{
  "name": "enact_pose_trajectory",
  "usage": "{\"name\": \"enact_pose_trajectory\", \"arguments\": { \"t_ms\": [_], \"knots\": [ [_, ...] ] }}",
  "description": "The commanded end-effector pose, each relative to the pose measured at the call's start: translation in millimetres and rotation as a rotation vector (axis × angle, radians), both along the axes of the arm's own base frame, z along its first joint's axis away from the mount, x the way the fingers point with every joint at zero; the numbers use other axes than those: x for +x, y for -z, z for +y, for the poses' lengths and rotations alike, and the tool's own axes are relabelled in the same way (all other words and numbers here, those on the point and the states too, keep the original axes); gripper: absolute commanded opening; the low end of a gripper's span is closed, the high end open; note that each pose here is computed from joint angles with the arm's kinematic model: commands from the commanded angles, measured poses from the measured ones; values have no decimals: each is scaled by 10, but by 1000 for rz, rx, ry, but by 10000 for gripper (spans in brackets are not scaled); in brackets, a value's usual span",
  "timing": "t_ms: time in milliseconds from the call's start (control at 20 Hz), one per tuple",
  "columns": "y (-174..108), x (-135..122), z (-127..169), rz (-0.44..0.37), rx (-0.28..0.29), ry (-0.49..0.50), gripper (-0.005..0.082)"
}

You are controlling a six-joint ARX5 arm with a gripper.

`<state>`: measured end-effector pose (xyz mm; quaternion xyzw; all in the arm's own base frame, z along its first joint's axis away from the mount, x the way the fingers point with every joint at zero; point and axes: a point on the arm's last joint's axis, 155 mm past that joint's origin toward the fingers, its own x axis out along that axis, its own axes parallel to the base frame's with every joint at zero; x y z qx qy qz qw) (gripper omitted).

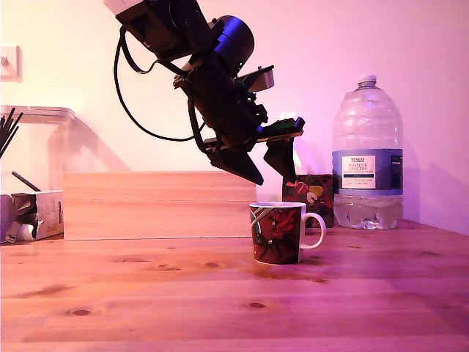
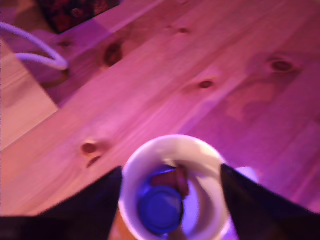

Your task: Pick up the coffee capsules from the table one by one and drop them inside the nearest coffee cup

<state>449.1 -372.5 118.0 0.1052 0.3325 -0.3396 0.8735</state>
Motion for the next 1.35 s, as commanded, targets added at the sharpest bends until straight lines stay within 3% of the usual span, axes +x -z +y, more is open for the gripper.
{"name": "enact_pose_trajectory", "arguments": {
  "t_ms": [0, 50, 100, 500, 1000, 1300],
  "knots": [
    [-113, 37, 28, -24, -6, -10, 104],
    [-181, 46, 48, -33, -14, -14, -8],
    [-258, 55, 73, -43, -21, -18, -20],
    [-810, -44, 483, -150, -83, -57, -19],
    [-959, -513, 1246, -194, -110, -127, -19],
    [-1111, -657, 1402, -223, -128, -141, -19]
  ]
}}
